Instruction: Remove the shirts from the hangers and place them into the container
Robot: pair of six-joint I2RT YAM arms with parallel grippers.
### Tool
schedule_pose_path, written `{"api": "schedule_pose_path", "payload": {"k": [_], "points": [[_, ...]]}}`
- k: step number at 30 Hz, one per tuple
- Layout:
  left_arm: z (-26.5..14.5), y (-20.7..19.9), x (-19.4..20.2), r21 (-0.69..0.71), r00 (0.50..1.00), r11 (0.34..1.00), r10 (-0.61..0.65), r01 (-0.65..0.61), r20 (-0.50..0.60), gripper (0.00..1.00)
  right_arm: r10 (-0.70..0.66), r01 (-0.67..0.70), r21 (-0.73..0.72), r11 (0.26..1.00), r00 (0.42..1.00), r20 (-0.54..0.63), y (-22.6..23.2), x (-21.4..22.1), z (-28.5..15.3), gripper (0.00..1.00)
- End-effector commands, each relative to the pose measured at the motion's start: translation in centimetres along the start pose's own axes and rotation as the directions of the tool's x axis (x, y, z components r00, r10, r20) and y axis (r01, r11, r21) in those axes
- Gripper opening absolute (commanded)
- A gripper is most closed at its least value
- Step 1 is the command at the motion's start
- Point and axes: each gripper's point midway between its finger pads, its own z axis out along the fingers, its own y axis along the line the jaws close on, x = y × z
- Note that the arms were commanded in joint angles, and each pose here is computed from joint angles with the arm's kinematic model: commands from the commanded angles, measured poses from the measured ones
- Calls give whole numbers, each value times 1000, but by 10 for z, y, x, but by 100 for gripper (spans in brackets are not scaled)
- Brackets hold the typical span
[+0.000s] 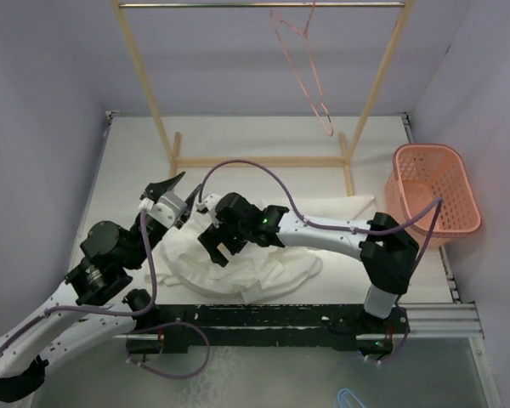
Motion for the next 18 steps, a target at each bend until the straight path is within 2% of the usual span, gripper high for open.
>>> {"api": "schedule_pose_path", "payload": {"k": [1, 3, 9, 11, 13, 14, 15, 17, 18], "points": [[2, 4, -16, -7, 998, 999, -34, 35, 52, 47, -39, 39, 4, 999, 997, 64, -4, -15, 27, 96], [4, 1, -15, 3, 998, 999, -36, 35, 51, 47, -21, 21, -1, 1000, 1000, 23, -4, -5, 40, 96], [7, -2, -11, 14, 999, 999, -33, 33, 35, 47, -7, 7, 20, 1000, 1000, 5, -11, 7, 63, 96], [7, -2, -10, 11, 999, 999, -31, 31, 30, 47, 15, -16, 49, 999, 1000, 9, -17, 10, 67, 94], [8, -2, -9, 12, 999, 1000, -30, 29, 28, 47, 41, -42, 52, 998, 999, 9, -22, 15, 69, 88], [9, -3, -8, 13, 999, 1000, -28, 28, 23, 47, 58, -58, 42, 997, 998, 6, -24, 18, 70, 81], [10, -4, -7, 16, 999, 999, -29, 28, 19, 47, 82, -82, 18, 996, 997, 2, -26, 20, 69, 67], [11, -6, -5, 23, 1000, 999, -27, 27, 14, 47, 162, -162, -32, 986, 987, -6, -34, 24, 67, 37], [11, -6, -5, 24, 1000, 999, -26, 26, 11, 47, 209, -209, -63, 976, 978, -10, -41, 25, 65, 18]]}}
